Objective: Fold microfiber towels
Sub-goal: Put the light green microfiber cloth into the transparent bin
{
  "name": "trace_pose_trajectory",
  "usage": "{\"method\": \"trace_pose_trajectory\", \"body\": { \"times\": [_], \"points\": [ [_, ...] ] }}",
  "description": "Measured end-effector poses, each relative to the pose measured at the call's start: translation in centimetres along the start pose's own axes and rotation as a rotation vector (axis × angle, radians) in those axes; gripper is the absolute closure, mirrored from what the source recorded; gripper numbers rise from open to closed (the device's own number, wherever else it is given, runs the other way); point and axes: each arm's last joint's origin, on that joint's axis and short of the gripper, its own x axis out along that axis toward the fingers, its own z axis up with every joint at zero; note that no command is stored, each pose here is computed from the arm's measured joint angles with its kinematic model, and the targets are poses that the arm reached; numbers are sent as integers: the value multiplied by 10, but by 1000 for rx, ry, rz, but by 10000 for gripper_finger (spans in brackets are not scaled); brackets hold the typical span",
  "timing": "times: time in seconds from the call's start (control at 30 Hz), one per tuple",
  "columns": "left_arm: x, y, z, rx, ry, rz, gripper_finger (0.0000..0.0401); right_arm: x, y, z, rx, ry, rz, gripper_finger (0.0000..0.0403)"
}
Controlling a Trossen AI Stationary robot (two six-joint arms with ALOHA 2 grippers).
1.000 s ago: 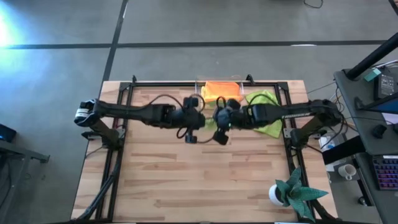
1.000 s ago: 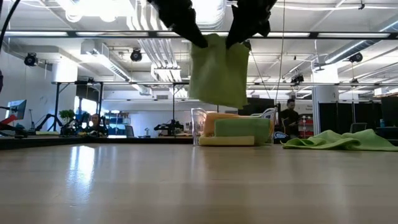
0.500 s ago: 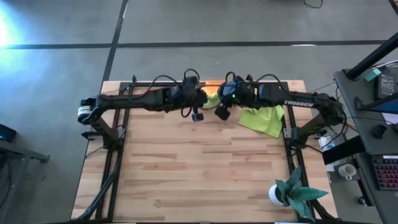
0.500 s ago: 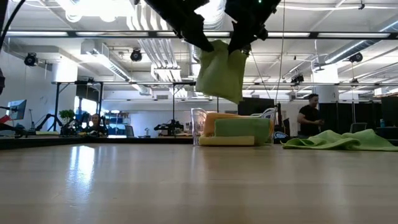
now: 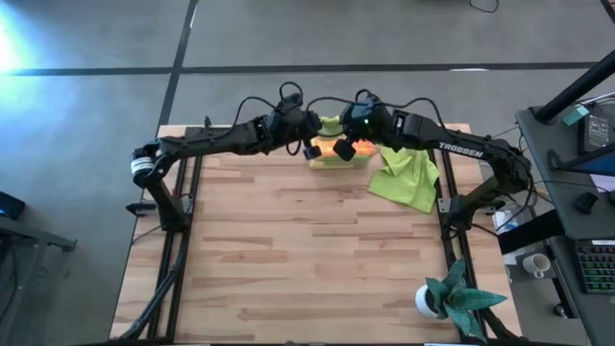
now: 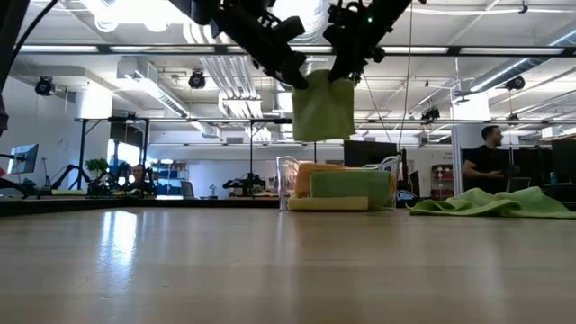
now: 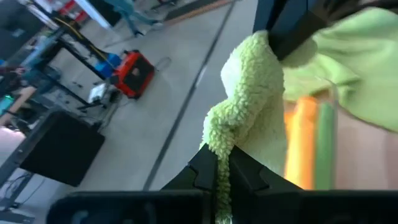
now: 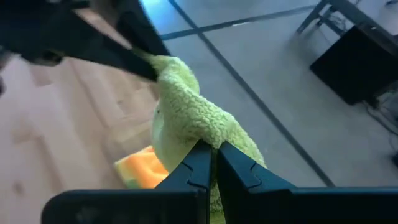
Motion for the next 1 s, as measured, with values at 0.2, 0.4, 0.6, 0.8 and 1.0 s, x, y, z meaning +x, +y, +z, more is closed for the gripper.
{"method": "trace_pose_trajectory", "body": {
  "times": [0.2, 0.4, 0.6, 0.8, 1.0],
  "points": [
    [19, 10, -8, -26, -27, 27, 400, 18, -19, -3, 5, 21, -56, 392],
    [47, 16, -23, 43, -42, 63, 400, 38, -38, -8, 11, 54, -104, 392],
    [78, 32, -36, 56, -27, 104, 400, 53, -60, -10, -16, 45, -155, 392],
    [101, 49, -39, 121, -16, 133, 400, 70, -81, -12, -58, 12, -174, 392],
    [115, 59, -45, 141, 11, 139, 400, 86, -98, -18, -108, 12, -211, 392]
  ]
}}
